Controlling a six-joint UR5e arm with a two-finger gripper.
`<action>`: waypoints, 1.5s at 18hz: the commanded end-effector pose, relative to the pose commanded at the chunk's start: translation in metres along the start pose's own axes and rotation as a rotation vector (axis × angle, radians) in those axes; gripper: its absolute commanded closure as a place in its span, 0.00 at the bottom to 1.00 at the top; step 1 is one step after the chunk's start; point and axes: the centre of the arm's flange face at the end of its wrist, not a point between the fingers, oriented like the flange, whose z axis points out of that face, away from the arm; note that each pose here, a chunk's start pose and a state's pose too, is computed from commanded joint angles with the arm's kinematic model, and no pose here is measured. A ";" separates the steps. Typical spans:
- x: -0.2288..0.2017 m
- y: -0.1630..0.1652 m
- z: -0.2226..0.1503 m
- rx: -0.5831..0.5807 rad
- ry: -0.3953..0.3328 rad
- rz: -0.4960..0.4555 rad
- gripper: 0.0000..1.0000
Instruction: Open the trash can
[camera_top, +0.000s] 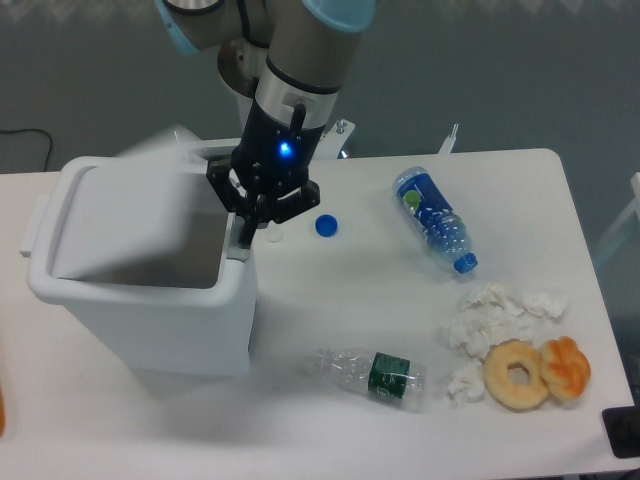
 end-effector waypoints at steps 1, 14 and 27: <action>0.001 0.000 -0.001 0.003 0.000 0.001 1.00; -0.075 0.008 -0.042 0.025 -0.144 0.046 0.00; -0.268 0.087 -0.018 -0.343 -0.250 0.482 0.00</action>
